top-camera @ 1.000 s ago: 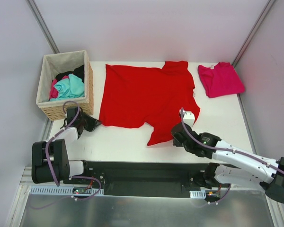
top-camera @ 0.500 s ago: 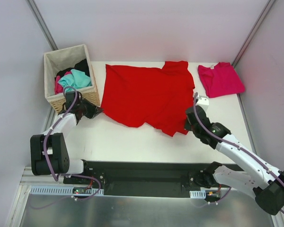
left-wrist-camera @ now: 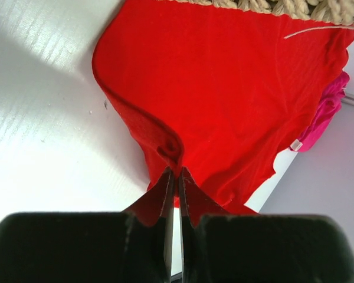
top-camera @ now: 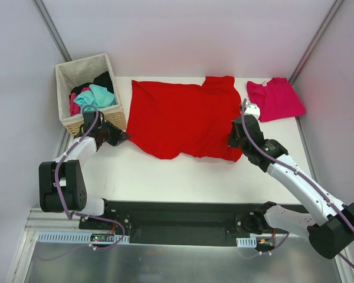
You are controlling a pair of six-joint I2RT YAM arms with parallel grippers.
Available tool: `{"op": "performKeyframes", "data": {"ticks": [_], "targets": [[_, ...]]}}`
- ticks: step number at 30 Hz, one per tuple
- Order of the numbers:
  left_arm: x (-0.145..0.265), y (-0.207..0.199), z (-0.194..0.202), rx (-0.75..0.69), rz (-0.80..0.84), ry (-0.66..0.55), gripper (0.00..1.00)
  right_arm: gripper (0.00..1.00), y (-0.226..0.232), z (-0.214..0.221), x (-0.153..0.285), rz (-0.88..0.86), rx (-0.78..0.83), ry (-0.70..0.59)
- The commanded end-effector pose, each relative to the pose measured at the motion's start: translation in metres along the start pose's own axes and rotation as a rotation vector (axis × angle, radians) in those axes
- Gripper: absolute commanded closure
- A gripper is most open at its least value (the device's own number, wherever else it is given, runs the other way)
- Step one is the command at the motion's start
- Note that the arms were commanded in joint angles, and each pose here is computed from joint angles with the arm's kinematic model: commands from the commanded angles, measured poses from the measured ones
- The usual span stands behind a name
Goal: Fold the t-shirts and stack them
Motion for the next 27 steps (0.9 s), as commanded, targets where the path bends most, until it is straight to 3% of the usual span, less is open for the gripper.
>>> {"op": "performKeyframes", "data": {"ticks": [1,17,23,27], "targets": [[0.009,-0.017,-0.013,-0.114,0.067,-0.099,1.0,0.99,0.009,-0.014,0.005,-0.053,-0.005,-0.033],[0.066,0.052,0.033,0.007,-0.19,-0.173,1.0,0.99,0.007,-0.01,0.008,-0.074,-0.001,-0.011],[0.087,0.034,0.029,-0.05,-0.09,-0.227,1.0,0.99,0.001,-0.012,0.017,-0.07,-0.002,-0.04],[0.084,0.011,0.015,-0.078,0.012,-0.148,1.0,1.0,-0.002,-0.016,0.022,-0.058,0.002,-0.064]]}}
Point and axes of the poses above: each gripper's point midway between its finger pads, its own x axis back along the fingers, its own y axis along the line the jaws close on, z = x × y, the point moved 10 cm from there along x, back along the fingers, and after that the axes turned 9 degrees about -x, right-handed, at the moved point
